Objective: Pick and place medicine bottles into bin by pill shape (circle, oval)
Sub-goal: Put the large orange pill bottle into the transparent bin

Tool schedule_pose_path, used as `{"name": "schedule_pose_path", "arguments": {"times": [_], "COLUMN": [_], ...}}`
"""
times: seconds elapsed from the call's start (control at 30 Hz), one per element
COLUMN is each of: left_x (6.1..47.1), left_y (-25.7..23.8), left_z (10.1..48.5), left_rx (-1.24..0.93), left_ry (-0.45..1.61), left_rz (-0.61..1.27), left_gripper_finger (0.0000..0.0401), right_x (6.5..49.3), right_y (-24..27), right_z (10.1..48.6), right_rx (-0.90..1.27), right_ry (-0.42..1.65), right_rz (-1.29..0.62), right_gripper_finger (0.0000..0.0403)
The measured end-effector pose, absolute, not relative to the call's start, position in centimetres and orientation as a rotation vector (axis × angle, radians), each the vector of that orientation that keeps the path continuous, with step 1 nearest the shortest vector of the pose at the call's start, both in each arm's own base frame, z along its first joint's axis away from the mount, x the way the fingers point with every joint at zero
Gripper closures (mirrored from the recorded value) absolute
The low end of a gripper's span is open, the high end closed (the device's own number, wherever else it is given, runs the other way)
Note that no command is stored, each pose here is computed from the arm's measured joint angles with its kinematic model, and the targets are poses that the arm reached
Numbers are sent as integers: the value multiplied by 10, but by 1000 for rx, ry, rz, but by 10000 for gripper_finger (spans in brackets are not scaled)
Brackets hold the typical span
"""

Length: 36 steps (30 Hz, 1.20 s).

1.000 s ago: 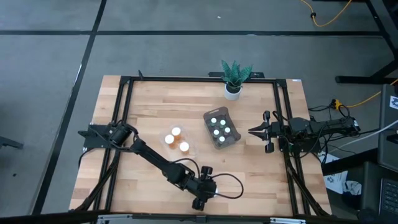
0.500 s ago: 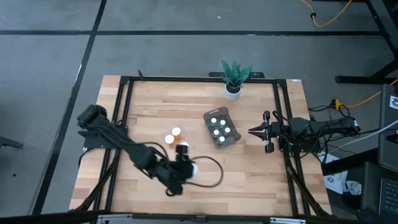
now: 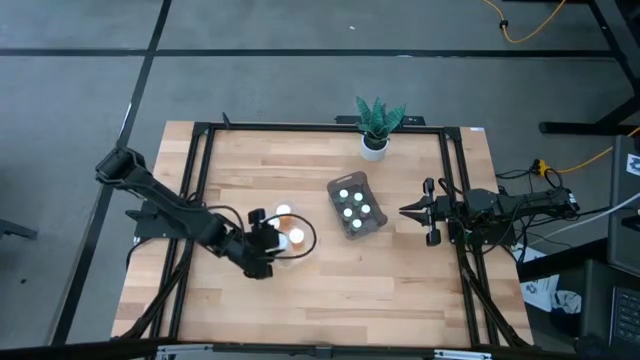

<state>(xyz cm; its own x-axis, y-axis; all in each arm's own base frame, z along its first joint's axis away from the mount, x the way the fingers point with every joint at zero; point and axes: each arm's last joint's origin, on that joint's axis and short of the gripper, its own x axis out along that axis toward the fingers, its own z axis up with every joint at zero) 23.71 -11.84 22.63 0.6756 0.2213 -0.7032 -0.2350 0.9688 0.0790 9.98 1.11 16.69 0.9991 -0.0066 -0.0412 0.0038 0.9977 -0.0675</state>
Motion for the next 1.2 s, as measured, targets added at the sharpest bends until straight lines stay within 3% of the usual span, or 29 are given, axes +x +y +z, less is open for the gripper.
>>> {"name": "schedule_pose_path", "arguments": {"times": [0.23, 0.6, 0.97, 1.2], "left_x": [232, 234, 240, 247], "left_y": [-102, -89, -88, -90], "left_z": [184, 171, 153, 166], "left_rx": [-86, -136, -130, -104], "left_ry": [762, 801, 900, 851], "left_rz": [282, 274, 237, 198], "left_gripper_finger": [224, 222, 156, 129], "right_x": [100, 100, 100, 100], "right_y": [11, 11, 11, 11], "right_z": [167, 167, 167, 167], "right_rx": [-68, -67, -67, -67], "right_ry": [41, 41, 41, 41], "right_rz": [-5, -5, -5, -5], "right_gripper_finger": [360, 360, 360, 360]}}
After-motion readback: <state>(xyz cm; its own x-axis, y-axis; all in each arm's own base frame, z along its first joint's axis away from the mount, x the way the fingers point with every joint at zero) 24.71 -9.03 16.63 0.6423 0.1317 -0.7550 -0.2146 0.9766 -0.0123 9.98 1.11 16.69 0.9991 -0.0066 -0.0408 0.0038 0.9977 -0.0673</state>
